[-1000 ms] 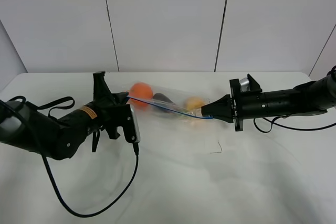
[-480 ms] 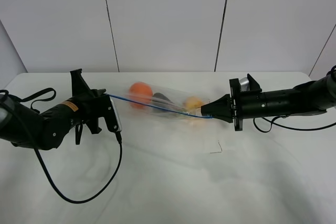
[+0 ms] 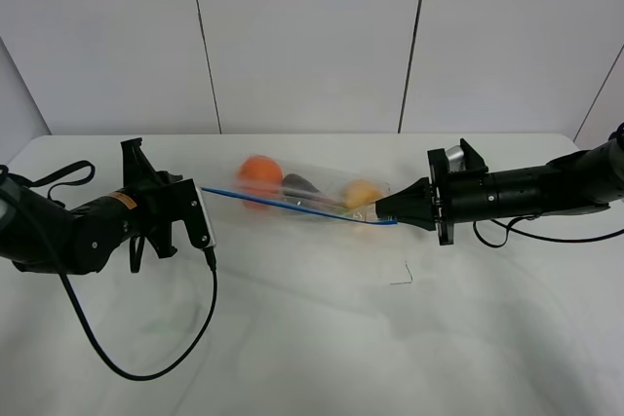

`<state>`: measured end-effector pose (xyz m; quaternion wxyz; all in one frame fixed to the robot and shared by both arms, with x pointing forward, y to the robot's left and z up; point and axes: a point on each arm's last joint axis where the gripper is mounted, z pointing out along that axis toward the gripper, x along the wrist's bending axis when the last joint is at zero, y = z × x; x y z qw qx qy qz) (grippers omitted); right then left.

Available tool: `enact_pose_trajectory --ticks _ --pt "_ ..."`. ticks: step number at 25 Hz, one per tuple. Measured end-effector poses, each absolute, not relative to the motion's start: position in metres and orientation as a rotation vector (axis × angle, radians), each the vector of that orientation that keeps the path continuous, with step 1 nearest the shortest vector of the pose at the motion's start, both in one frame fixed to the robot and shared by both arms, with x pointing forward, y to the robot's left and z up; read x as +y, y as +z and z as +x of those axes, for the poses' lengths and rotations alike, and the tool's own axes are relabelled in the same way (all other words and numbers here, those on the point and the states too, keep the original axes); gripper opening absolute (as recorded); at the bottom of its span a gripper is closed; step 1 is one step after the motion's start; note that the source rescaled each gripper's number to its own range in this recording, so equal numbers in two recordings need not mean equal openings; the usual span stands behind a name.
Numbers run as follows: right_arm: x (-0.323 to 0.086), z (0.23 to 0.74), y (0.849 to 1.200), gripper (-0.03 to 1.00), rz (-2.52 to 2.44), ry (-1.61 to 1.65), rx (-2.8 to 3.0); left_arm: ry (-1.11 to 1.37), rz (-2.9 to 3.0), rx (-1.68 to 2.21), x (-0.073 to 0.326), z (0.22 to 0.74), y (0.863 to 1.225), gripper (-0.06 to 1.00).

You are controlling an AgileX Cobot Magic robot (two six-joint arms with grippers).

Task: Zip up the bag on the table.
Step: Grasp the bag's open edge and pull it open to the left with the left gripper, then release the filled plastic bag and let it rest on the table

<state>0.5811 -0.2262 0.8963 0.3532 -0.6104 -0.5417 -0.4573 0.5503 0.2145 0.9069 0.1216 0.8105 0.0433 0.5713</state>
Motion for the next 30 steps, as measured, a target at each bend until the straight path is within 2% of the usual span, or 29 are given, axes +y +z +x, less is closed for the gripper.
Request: enact_pose_trajectory --ticks 2,3,4,6,12,19,27,30 --pt "-0.226 0.581 0.896 0.0 -1.579 -1.183 -1.401 1.619 2.408 0.133 0.215 0.549 0.903 0.64" --pt "-0.226 0.581 0.896 0.0 -1.579 -1.183 -1.401 1.607 2.418 0.134 0.216 0.549 0.902 0.73" --pt "-0.226 0.581 0.896 0.0 -1.578 -1.182 -1.402 1.601 2.423 0.136 0.216 0.549 0.902 0.81" --pt "-0.226 0.581 0.896 0.0 -1.578 -1.182 -1.402 1.606 2.427 0.15 0.22 0.55 0.902 0.89" --pt "-0.226 0.581 0.896 0.0 -1.578 -1.182 -1.402 1.624 2.431 0.279 0.242 0.555 0.902 0.94" --pt "-0.226 0.581 0.896 0.0 -1.578 -1.182 -1.402 1.506 2.229 0.787 0.255 0.555 0.901 0.94" --pt "-0.226 0.581 0.896 0.0 -1.578 -1.181 -1.403 1.387 1.537 1.52 0.276 0.554 0.908 0.94" --pt "-0.226 0.581 0.896 0.0 -1.578 -1.181 -1.403 1.32 1.308 1.672 0.282 0.553 0.908 0.94"
